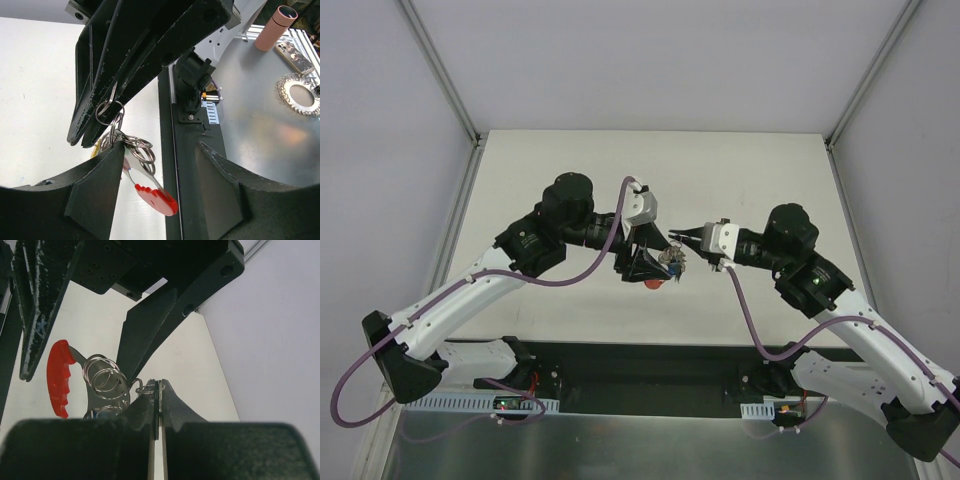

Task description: Remove the keys from the keyring

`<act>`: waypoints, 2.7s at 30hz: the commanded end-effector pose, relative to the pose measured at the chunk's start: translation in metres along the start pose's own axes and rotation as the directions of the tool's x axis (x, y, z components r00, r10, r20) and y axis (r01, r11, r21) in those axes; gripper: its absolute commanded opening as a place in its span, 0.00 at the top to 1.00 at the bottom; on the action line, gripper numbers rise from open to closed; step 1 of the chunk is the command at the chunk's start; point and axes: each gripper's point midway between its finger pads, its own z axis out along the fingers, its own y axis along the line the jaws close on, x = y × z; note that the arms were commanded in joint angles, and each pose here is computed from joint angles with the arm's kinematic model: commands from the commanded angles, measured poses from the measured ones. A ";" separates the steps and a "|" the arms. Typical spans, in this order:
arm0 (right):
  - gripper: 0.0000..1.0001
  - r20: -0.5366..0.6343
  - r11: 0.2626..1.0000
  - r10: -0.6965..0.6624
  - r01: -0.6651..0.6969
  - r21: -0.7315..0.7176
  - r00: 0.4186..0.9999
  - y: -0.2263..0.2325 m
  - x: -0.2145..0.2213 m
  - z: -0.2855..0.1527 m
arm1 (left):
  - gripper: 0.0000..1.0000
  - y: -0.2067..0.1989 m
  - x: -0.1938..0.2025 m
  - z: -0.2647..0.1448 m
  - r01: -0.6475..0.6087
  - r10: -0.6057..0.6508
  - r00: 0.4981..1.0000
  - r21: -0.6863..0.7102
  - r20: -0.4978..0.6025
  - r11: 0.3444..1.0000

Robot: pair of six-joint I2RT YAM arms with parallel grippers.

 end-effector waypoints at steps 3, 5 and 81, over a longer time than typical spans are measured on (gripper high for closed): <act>0.99 0.123 0.995 -0.093 0.087 0.053 0.988 -0.022 -0.046 -0.005 | 0.48 -0.026 -0.036 -0.011 -0.082 0.074 0.993 0.085 0.092 0.993; 0.99 0.108 0.994 -0.090 0.083 0.070 0.990 -0.026 -0.043 -0.004 | 0.60 -0.032 -0.035 -0.011 -0.072 0.062 0.994 0.119 0.090 0.990; 0.99 0.473 0.971 -0.123 0.205 -0.126 0.872 0.028 -0.146 -0.040 | 0.58 -0.084 -0.082 -0.038 -0.115 0.072 0.953 0.133 0.294 0.984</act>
